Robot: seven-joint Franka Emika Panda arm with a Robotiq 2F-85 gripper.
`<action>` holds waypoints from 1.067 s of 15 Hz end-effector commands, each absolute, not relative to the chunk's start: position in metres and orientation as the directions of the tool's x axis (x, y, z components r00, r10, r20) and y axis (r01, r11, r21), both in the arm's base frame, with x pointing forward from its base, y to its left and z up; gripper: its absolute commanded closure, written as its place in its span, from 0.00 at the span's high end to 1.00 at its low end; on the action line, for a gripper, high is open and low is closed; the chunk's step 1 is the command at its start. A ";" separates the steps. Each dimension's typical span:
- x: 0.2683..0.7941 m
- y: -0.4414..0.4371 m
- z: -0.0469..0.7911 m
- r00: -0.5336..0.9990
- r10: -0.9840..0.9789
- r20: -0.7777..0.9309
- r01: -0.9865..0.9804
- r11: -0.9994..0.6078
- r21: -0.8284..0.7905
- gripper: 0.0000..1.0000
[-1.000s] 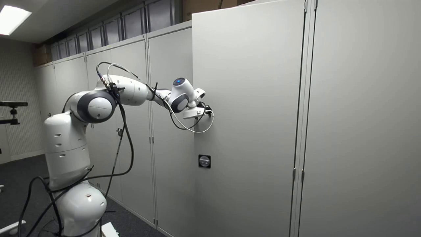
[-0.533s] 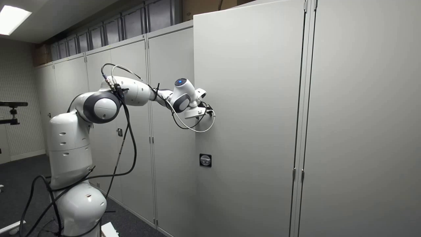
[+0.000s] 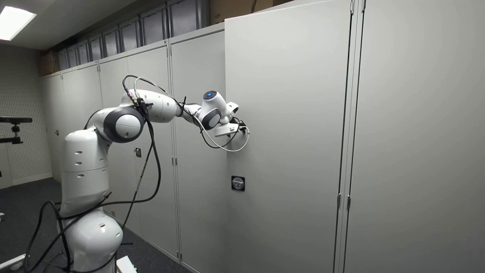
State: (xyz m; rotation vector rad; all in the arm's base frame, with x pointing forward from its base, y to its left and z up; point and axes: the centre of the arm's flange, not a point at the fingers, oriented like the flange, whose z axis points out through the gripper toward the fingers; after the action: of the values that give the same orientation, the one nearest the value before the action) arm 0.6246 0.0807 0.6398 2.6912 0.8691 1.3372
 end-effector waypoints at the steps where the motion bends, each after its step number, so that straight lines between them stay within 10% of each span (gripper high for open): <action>1: 0.643 0.088 0.648 0.457 0.493 0.740 0.470 -0.840 0.270 1.00; 16: 0.666 0.095 0.642 0.460 0.506 0.730 0.476 -0.834 0.279 1.00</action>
State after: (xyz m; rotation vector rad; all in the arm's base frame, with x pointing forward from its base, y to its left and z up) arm 0.6525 0.0888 0.6306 2.6791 0.8802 1.3318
